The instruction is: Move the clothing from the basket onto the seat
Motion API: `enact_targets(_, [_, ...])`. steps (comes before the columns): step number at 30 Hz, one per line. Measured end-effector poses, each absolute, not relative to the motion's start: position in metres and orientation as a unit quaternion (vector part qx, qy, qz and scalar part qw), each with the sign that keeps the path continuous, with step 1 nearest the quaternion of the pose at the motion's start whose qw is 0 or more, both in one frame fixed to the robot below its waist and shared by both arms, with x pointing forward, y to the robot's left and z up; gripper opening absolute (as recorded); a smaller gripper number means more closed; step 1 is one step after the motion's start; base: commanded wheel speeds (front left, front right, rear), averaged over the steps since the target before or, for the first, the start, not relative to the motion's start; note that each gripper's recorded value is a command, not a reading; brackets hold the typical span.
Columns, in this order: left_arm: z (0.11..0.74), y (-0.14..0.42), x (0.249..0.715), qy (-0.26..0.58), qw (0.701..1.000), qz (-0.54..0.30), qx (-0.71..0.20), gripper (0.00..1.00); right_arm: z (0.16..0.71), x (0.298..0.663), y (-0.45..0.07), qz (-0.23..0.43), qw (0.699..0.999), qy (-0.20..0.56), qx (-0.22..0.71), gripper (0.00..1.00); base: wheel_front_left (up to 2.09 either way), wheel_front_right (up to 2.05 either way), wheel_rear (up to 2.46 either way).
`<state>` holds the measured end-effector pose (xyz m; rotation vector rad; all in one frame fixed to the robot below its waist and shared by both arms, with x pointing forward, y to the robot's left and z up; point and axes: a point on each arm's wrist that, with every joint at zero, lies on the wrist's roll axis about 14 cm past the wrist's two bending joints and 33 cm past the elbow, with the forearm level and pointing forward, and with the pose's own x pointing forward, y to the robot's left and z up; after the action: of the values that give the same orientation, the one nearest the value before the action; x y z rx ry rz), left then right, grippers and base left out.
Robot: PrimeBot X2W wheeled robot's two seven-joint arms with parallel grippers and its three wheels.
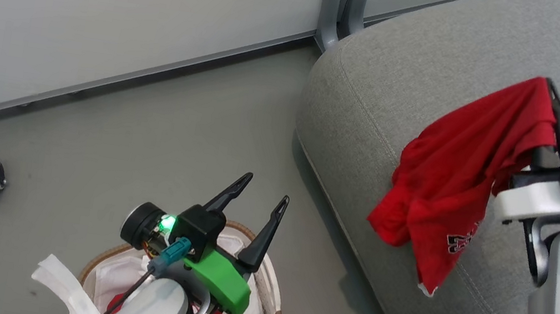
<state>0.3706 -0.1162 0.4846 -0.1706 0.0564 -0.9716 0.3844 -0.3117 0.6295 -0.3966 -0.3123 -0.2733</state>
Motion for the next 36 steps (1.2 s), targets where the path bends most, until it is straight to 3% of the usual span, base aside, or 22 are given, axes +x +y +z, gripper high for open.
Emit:
enact_targets(11, [0.476, -0.104, 0.422, 0.006, 0.889, -0.452, -0.08, 1.0, 0.721, 0.465, -0.329, -0.133, 0.925, -0.239, -0.262, 0.0, 0.0, 0.0, 0.0])
enact_targets(19, [0.447, -0.09, 0.459, 0.008, 0.897, -0.435, -0.076, 1.0, 0.77, 0.512, -0.372, -0.179, 0.894, -0.27, -0.31, 0.0, 0.0, 0.0, 0.0])
enact_targets(25, [0.42, -0.082, 0.477, 0.024, 0.904, -0.417, -0.094, 1.0, 0.727, 0.562, -0.388, -0.177, 0.905, -0.215, -0.321, 0.0, 0.0, 0.0, 0.0])
enact_targets(31, [0.388, -0.076, 0.49, 0.042, 0.908, -0.404, -0.101, 1.0, 0.632, 0.606, -0.395, -0.157, 0.933, -0.117, -0.303, 0.0, 0.0, 0.0, 0.0])
enact_targets(36, [0.357, -0.072, 0.491, 0.07, 0.909, -0.397, -0.104, 1.0, 0.56, 0.622, -0.393, -0.143, 0.948, -0.049, -0.279, 0.0, 0.0, 0.0, 0.0])
